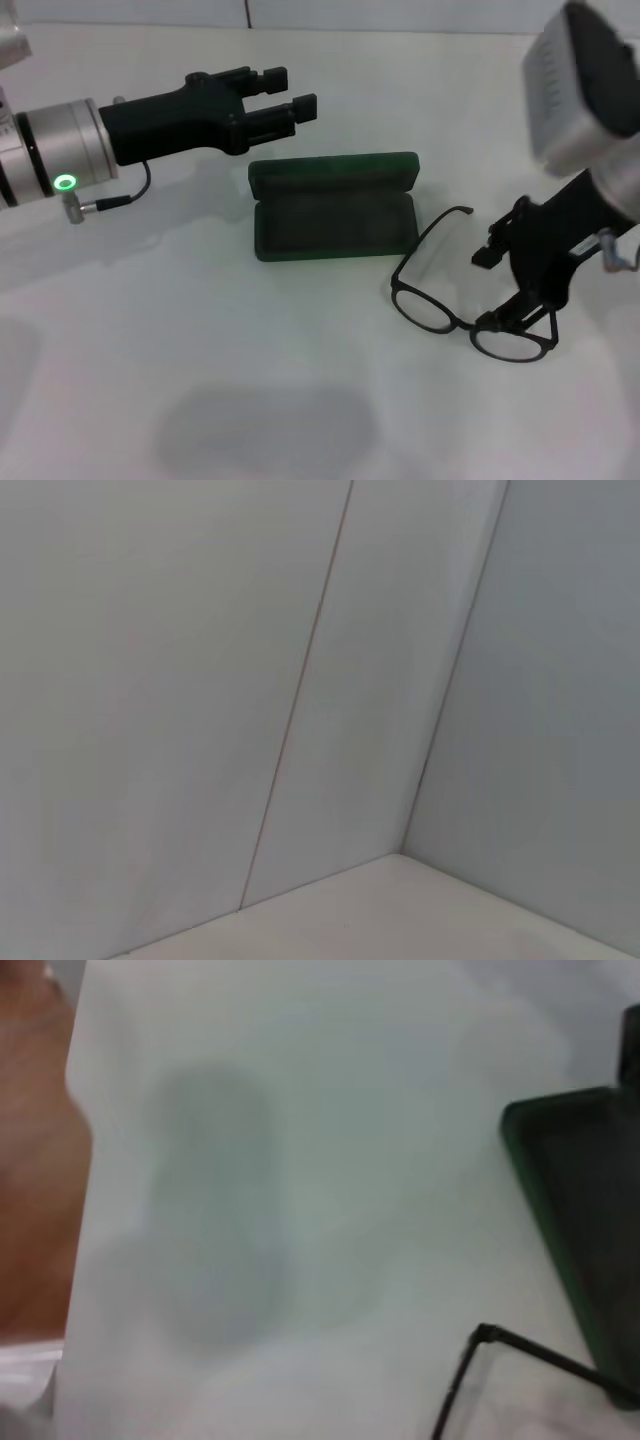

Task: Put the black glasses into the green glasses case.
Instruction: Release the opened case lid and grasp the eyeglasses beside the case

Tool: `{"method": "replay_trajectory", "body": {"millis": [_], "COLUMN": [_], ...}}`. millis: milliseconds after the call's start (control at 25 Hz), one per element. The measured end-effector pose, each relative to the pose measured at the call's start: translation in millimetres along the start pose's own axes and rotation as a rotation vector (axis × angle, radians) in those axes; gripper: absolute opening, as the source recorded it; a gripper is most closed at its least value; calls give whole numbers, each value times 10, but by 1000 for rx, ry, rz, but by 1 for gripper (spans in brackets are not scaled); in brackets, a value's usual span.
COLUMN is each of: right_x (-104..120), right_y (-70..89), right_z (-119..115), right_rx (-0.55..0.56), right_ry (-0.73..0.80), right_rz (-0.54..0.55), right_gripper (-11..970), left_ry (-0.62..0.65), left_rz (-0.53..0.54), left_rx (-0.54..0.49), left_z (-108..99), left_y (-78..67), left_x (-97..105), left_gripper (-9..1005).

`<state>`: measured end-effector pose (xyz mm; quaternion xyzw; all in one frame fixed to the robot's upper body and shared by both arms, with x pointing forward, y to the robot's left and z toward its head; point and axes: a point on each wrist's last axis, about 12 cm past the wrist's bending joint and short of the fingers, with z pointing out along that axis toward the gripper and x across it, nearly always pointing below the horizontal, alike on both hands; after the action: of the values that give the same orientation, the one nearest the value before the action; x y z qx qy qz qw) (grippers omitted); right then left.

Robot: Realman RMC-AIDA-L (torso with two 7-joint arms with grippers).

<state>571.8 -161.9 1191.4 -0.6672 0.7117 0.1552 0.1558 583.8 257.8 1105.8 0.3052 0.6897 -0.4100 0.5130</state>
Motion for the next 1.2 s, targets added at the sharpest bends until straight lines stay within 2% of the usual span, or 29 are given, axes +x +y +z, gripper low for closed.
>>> {"method": "replay_trajectory", "body": {"millis": [360, 560, 800, 1200], "right_x": [-251, -284, -286, -313], "right_y": [63, 123, 176, 257], "right_z": [235, 366, 460, 638], "right_rx": [9, 10, 6, 21], "right_ry": [118, 155, 172, 201], "right_rz": [-21, -48, -64, -100], "right_gripper": [666, 621, 521, 490], "left_ry": [0, 3, 3, 3], "left_rz": [0, -6, -17, -24], "left_rx": [-7, -9, -7, -11], "left_z": [-8, -13, -21, -17], "left_y": [-8, -12, -26, -64], "left_x": [28, 46, 78, 148], "left_gripper": [639, 638, 638, 637]}}
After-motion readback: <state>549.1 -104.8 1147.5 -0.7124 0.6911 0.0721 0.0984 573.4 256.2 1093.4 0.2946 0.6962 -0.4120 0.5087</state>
